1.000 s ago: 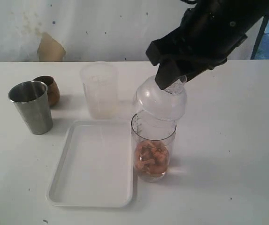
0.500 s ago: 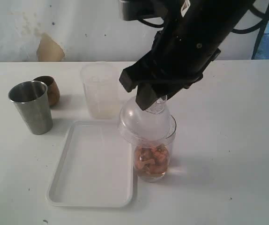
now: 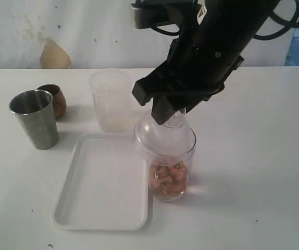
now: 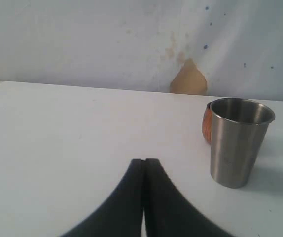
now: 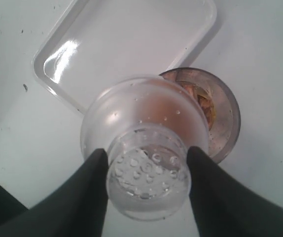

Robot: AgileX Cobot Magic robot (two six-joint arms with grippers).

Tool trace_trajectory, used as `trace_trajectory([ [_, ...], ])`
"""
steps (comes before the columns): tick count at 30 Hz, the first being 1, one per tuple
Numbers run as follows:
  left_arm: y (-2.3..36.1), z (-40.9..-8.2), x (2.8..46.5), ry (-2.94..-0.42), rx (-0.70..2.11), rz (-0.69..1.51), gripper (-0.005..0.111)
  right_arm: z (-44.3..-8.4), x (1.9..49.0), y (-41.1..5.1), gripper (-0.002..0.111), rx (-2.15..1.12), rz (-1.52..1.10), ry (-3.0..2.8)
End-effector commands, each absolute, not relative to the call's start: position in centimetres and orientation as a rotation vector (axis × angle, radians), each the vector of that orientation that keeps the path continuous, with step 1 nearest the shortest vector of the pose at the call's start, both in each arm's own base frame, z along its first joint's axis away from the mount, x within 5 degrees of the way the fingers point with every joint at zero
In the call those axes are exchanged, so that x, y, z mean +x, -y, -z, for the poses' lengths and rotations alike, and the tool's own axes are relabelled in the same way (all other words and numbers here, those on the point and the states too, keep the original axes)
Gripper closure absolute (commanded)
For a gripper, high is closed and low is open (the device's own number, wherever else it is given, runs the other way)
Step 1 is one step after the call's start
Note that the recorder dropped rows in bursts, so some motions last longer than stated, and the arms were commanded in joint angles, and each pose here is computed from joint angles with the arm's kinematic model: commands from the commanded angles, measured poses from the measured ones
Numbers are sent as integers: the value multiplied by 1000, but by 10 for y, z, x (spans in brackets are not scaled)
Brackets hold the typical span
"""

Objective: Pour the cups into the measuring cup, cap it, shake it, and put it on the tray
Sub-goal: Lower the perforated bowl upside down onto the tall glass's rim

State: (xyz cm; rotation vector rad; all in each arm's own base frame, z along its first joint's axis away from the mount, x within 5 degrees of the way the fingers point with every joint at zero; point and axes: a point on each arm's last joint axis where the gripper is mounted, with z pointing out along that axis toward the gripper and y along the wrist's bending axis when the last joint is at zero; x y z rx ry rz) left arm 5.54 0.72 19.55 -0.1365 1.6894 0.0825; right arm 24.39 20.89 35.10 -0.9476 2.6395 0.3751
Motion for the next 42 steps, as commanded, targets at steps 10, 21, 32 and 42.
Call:
trace_trajectory([
  [10, -7, -195, 55, -1680, -137, -85, 107, -339, 254, -209, 108, -967, -260, -2656],
  [21, -7, -195, 55, -1680, -137, -85, 107, -341, 260, -210, 108, -954, -231, -2591],
  [32, -7, -195, 55, -1680, -137, -85, 107, -341, 260, -211, 108, -950, -242, -2588],
  [42, -7, -195, 55, -1680, -137, -85, 107, -341, 259, -210, 108, -928, -242, -2615],
])
